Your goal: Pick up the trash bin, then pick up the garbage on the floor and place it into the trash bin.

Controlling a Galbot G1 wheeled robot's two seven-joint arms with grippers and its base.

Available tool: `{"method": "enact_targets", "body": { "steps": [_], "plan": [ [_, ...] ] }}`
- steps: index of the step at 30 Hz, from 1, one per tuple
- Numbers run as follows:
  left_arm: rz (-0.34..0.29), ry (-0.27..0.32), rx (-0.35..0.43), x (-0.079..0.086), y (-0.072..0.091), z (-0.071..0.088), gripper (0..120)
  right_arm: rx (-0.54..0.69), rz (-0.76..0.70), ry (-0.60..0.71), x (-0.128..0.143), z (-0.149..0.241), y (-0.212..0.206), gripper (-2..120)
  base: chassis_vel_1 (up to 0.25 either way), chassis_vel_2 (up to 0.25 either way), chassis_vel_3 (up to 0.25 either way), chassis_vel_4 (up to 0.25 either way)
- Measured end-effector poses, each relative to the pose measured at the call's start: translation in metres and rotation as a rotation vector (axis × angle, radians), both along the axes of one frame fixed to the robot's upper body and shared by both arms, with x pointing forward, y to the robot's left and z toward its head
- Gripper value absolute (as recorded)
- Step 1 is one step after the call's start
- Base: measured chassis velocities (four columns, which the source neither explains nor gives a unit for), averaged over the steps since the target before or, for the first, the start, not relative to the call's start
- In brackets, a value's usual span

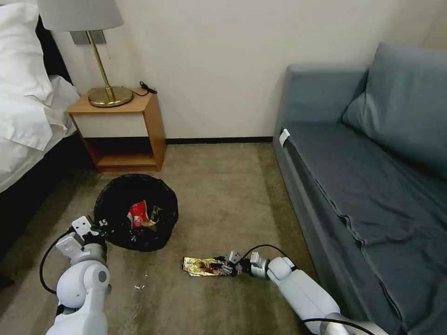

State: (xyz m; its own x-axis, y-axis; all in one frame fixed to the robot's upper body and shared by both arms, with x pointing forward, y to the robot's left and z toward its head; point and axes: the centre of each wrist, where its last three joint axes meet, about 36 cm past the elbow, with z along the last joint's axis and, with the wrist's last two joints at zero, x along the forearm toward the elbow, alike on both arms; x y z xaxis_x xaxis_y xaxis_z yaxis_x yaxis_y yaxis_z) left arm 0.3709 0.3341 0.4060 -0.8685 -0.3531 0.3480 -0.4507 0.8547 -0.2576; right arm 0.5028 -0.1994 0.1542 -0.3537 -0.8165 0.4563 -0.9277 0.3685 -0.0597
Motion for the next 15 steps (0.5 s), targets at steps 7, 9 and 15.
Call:
{"method": "enact_targets", "body": {
  "steps": [7, 9, 15],
  "plan": [
    [0.001, -0.002, 0.001, 0.000, 0.000, 0.001, 2, -0.032, -0.034, -0.001, -0.002, -0.006, -0.006, 62, 0.000, 0.000, 0.000, 0.000],
    [0.000, -0.003, 0.003, 0.000, 0.000, 0.001, 2, -0.048, -0.035, -0.003, -0.004, -0.008, -0.006, 68, 0.000, 0.000, 0.000, 0.000],
    [-0.003, -0.008, 0.003, -0.001, -0.001, 0.004, 2, -0.100, -0.009, -0.001, -0.005, -0.012, -0.005, 90, 0.000, 0.000, 0.000, 0.000]
  ]
}}
